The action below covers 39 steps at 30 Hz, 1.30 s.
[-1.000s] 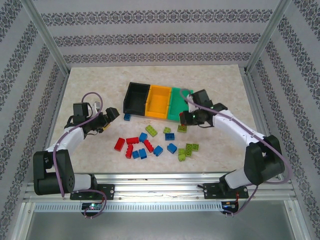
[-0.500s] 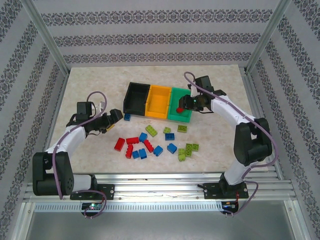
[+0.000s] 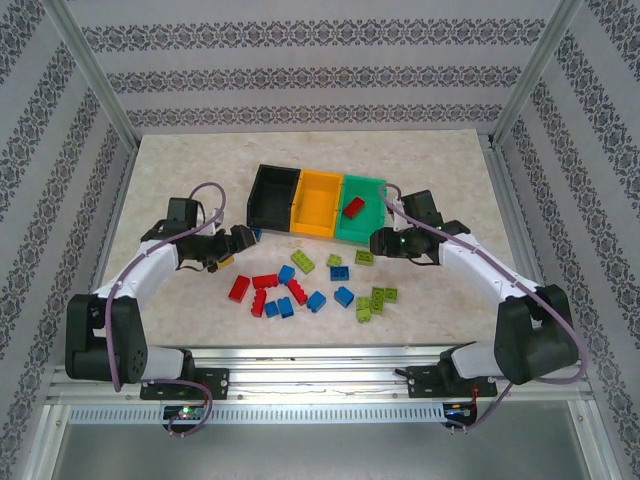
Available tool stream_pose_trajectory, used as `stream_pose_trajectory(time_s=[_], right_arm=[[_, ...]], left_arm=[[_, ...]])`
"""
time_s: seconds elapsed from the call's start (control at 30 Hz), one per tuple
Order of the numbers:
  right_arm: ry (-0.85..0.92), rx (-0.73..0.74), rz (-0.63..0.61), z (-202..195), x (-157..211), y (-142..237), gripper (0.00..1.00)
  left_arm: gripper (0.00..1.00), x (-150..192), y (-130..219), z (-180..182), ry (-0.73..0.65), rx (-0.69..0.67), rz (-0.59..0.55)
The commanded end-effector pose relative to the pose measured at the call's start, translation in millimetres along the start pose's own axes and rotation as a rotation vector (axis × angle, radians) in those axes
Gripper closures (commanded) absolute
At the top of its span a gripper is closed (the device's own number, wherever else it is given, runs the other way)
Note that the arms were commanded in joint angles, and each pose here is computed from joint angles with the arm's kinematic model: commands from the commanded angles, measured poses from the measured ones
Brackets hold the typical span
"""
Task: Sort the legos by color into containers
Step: Place the lego in the container, then pick up the lego from the center of the table.
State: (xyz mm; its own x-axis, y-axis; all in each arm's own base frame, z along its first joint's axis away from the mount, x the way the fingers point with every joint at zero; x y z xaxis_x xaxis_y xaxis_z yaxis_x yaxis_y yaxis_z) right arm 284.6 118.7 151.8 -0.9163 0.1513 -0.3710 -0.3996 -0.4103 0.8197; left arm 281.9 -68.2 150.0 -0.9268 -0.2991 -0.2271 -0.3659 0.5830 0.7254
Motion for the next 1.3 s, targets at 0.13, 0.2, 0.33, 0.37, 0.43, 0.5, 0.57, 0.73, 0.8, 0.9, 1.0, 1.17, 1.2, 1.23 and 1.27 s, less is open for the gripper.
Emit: stream_pose_trajectory(time_s=[0.13, 0.2, 0.33, 0.37, 0.43, 0.5, 0.57, 0.73, 0.8, 0.9, 1.0, 1.17, 1.2, 1.23, 1.27], right_arm=[[0.015, 0.022, 0.026, -4, 2, -7, 0.55], [0.017, 0.028, 0.055, -5, 5, -13, 0.55], [0.004, 0.020, 0.093, -3, 8, -26, 0.53], [0.004, 0.017, 0.102, -1, 8, -29, 0.51], [0.013, 0.027, 0.120, 4, 8, -38, 0.45], [0.031, 0.038, 0.136, 10, 7, -45, 0.41], [0.053, 0.052, 0.162, 15, 8, -56, 0.36], [0.052, 0.173, 0.195, 8, 8, -72, 0.35], [0.044, 0.206, 0.191, 6, 8, -75, 0.35], [0.041, 0.240, 0.192, 3, 10, -78, 0.35], [0.062, 0.280, 0.197, 4, 10, -79, 0.35], [0.070, 0.316, 0.178, 3, 6, -77, 0.35], [0.070, 0.315, 0.179, 4, 5, -79, 0.35], [0.067, 0.308, 0.180, 5, 4, -81, 0.35], [0.060, 0.297, 0.179, 7, 2, -83, 0.35]], left_arm=[[0.10, 36, -4, 4, -0.033, -0.231, 0.240], [0.10, 39, -5, 3, -0.072, -0.277, 0.256], [0.09, 37, -5, 3, -0.101, -0.304, 0.236], [0.09, 37, -5, 2, -0.107, -0.305, 0.233], [0.09, 34, -3, 1, -0.124, -0.311, 0.219], [0.09, 30, -2, 1, -0.141, -0.317, 0.208], [0.09, 27, -2, 0, -0.153, -0.324, 0.206], [0.08, 23, -2, -5, -0.167, -0.310, 0.216], [0.08, 24, -2, -6, -0.169, -0.296, 0.215], [0.08, 22, -3, -5, -0.176, -0.299, 0.209], [0.08, 20, -3, -5, -0.182, -0.306, 0.199], [0.08, 20, -7, -3, -0.175, -0.291, 0.175], [0.08, 20, -9, -3, -0.174, -0.287, 0.174], [0.08, 20, -9, -3, -0.174, -0.281, 0.172], [0.08, 19, -10, -3, -0.173, -0.280, 0.175]])
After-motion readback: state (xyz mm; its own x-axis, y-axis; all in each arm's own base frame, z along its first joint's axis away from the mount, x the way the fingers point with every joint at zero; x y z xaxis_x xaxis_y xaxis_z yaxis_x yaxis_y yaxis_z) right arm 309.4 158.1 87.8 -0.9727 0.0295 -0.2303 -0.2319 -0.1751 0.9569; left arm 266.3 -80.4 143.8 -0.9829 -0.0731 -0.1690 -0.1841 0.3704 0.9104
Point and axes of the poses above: each hand's point on the last joint's axis, 136 mm out from that joint toward the fingers, its own y axis back along the fingers, its own z axis along the line the jaws close on, x = y × z, the point moved 6 cm from there along y, back along the fingers, and after that the axes turned 6 degrees about -y, right-handed, at the moved point
